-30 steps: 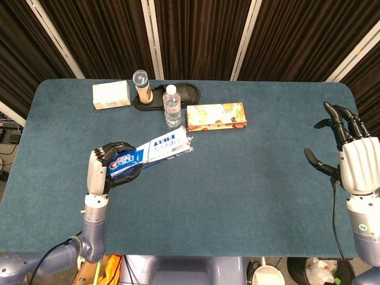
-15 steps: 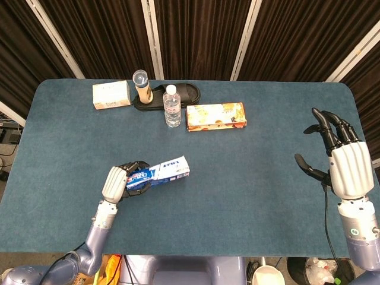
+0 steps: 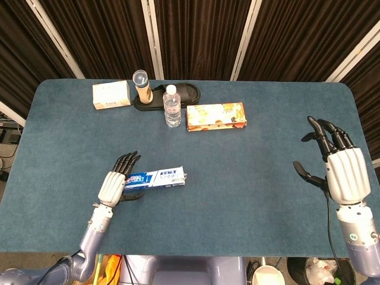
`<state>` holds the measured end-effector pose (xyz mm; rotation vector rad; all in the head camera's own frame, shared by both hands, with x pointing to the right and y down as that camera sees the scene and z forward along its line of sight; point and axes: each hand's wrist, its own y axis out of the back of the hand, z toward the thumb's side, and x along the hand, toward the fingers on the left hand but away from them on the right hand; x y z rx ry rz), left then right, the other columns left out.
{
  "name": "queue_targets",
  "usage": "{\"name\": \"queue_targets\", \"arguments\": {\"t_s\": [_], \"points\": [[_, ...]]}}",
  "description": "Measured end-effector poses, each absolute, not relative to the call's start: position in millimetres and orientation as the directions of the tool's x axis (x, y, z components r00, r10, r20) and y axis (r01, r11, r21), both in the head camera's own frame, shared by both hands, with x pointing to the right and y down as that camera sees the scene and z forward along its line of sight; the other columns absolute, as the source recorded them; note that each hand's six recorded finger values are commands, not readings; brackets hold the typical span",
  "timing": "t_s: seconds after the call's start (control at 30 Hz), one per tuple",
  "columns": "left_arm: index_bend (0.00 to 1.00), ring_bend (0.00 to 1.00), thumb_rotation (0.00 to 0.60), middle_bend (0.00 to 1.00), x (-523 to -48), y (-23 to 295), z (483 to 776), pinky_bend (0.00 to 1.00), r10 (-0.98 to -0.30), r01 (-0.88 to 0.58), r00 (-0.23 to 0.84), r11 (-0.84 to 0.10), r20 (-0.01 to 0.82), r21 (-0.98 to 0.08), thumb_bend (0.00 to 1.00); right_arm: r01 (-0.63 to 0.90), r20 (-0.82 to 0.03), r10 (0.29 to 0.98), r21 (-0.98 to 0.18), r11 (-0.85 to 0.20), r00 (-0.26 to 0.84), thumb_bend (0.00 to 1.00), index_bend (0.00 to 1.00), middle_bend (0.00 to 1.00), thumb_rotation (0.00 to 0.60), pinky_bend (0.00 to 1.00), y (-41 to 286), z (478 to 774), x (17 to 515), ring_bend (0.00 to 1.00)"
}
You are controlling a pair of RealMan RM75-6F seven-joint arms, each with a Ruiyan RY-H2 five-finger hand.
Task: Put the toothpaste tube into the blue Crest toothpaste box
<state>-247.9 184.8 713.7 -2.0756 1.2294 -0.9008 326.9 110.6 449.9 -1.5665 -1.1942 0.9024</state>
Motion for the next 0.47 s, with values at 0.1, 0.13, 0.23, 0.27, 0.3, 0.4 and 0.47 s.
{"name": "queue_targets", "arguments": {"t_s": [0.1, 0.13, 0.23, 0.27, 0.3, 0.4, 0.47], "points": [[0.01, 0.00, 0.600, 0.00, -251, 183, 700, 0.03, -0.896, -0.520, 0.351, -0.428, 0.271, -0.739, 0.16, 0.264, -0.050, 0.968, -0.958, -0.117, 0.248, 0.25, 0.02, 0.43, 0.600, 0.21, 118, 456, 329, 0.17], [0.01, 0.00, 0.600, 0.00, -253, 183, 695, 0.03, -0.896, -0.519, 0.350, -0.429, 0.274, -0.739, 0.16, 0.260, -0.060, 0.968, -0.958, -0.125, 0.244, 0.25, 0.02, 0.43, 0.600, 0.21, 121, 457, 330, 0.17], [0.01, 0.00, 0.600, 0.00, -263, 179, 674, 0.03, -0.898, -0.507, 0.341, -0.424, 0.277, -0.750, 0.16, 0.248, -0.099, 0.969, -0.956, -0.156, 0.225, 0.25, 0.02, 0.42, 0.600, 0.21, 133, 464, 337, 0.16], [0.01, 0.00, 0.600, 0.00, -270, 177, 664, 0.03, -0.901, -0.497, 0.335, -0.418, 0.277, -0.760, 0.16, 0.245, -0.107, 0.970, -0.956, -0.162, 0.220, 0.25, 0.02, 0.40, 0.600, 0.19, 136, 465, 339, 0.15], [0.01, 0.00, 0.600, 0.00, -276, 175, 656, 0.03, -0.904, -0.487, 0.328, -0.412, 0.275, -0.770, 0.16, 0.241, -0.122, 0.970, -0.955, -0.173, 0.210, 0.25, 0.02, 0.39, 0.600, 0.18, 143, 468, 343, 0.14], [0.01, 0.00, 0.600, 0.00, -303, 170, 629, 0.03, -0.915, -0.440, 0.301, -0.383, 0.269, -0.812, 0.16, 0.221, -0.160, 0.971, -0.955, -0.198, 0.179, 0.25, 0.02, 0.30, 0.600, 0.12, 162, 474, 355, 0.07], [0.01, 0.00, 0.600, 0.00, -327, 168, 612, 0.03, -0.924, -0.386, 0.275, -0.359, 0.265, -0.850, 0.16, 0.198, -0.196, 0.969, -0.954, -0.224, 0.154, 0.25, 0.01, 0.22, 0.600, 0.06, 177, 481, 365, 0.02]]}}
